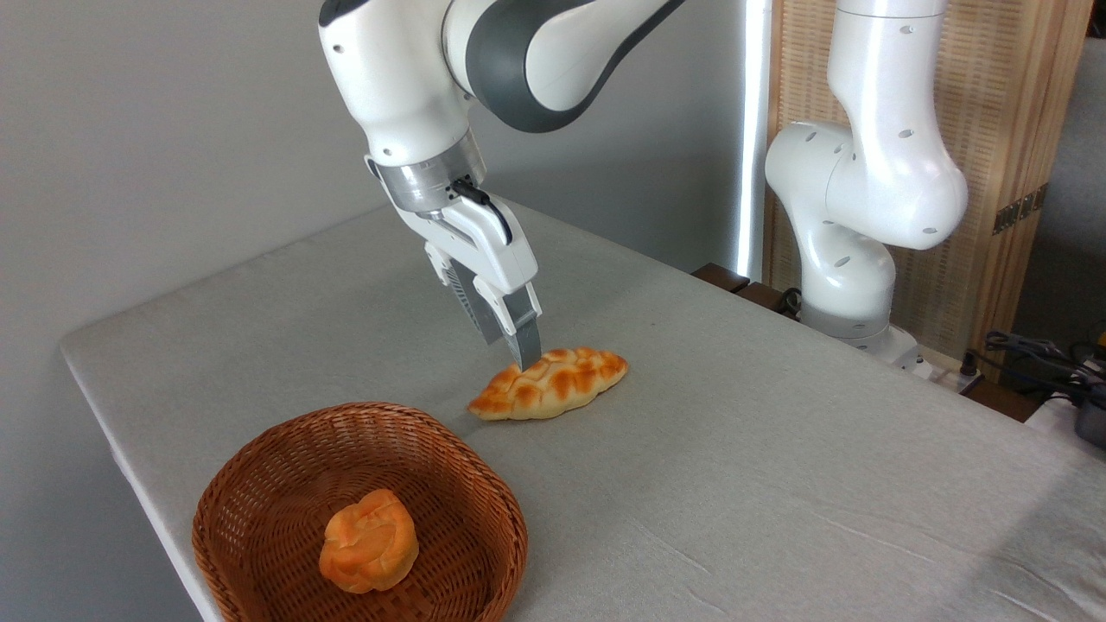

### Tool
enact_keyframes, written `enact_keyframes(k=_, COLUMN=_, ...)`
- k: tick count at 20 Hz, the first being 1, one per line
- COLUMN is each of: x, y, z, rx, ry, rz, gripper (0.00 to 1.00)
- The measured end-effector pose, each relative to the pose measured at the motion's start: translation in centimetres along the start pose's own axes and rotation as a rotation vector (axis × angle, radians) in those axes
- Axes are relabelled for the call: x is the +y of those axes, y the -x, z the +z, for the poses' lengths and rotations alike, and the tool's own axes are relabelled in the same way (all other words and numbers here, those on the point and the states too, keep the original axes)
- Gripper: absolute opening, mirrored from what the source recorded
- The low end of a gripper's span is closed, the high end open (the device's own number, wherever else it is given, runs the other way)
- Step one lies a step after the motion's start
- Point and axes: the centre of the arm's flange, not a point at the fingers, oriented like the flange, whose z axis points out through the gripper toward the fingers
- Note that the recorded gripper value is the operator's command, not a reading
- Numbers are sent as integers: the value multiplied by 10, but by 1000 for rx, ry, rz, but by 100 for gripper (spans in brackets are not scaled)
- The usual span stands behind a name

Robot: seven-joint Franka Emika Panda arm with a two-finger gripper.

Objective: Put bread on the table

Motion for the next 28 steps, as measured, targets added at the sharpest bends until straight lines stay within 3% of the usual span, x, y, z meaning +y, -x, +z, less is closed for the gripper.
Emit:
enact_keyframes(k=5, x=-16, y=9, z=-60, rx=105, ry=-71, rz=-32, gripper=100)
enact_keyframes(k=12, x=-62, y=58, z=-144, rx=258, ry=-150, rz=-151, gripper=100)
enact_keyframes(k=16, x=-61, y=54, z=-157, rx=250, ry=-143, rz=-143, gripper=100)
enact_keyframes(k=22, x=-83, y=34, z=-153, rx=246, ry=-134, rz=-135, gripper=100)
enact_keyframes(k=28, x=-84, y=36, z=-153, rx=228, ry=-123, rz=-113, gripper=100)
